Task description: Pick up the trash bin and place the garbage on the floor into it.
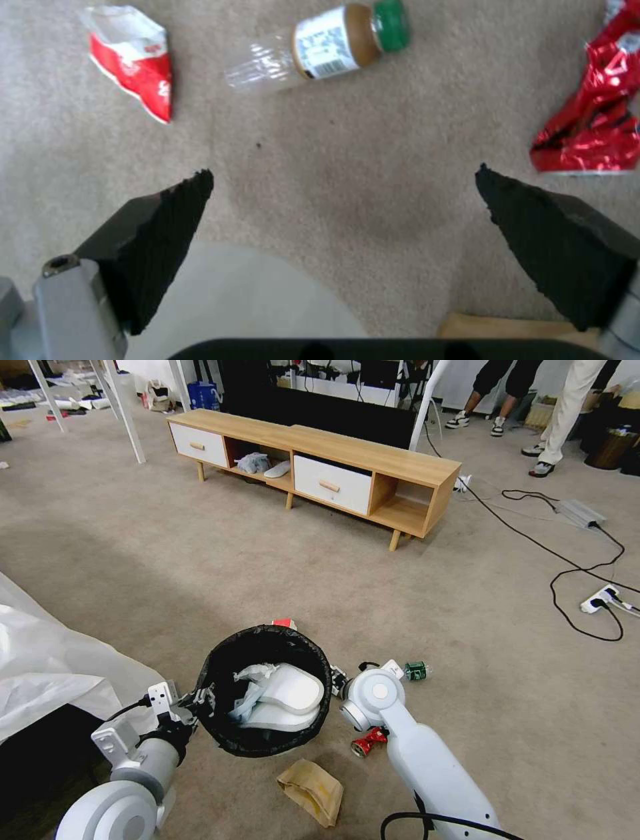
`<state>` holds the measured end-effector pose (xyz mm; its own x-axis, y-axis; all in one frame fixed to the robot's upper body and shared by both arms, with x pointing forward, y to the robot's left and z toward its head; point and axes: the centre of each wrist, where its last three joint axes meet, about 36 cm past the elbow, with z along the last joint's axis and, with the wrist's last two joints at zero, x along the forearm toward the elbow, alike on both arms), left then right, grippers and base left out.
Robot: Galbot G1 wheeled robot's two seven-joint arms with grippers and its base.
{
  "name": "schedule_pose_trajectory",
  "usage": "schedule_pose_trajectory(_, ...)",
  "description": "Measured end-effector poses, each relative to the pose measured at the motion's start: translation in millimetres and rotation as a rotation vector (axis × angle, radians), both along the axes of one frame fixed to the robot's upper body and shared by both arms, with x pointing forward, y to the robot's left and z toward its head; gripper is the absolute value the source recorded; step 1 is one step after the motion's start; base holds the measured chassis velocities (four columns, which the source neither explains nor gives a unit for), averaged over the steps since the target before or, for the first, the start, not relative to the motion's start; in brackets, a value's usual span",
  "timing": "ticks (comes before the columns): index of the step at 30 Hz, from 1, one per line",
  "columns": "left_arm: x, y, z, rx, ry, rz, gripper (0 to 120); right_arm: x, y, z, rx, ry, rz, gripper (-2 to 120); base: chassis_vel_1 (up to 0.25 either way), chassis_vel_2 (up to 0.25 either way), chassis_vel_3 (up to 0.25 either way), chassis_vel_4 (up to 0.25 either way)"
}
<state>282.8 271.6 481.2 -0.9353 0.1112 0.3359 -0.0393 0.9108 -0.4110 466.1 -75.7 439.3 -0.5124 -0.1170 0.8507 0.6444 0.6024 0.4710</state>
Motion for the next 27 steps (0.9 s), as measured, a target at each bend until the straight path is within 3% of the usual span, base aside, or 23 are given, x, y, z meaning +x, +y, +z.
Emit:
schedule_pose_trajectory(13, 2.6, 10.4, 0.3, 0.018, 0.003, 0.002, 0, 5, 23, -22, -0.028, 0.054, -0.075, 100, 0.000, 0.000, 0.000, 0.000)
schedule_pose_trajectory(27, 8.6, 14.7, -7.8, 0.024, 0.019, -0.001, 0, 8, -10, -37, -0.074, 0.048, -0.133, 100, 0.000, 0.000, 0.000, 0.000)
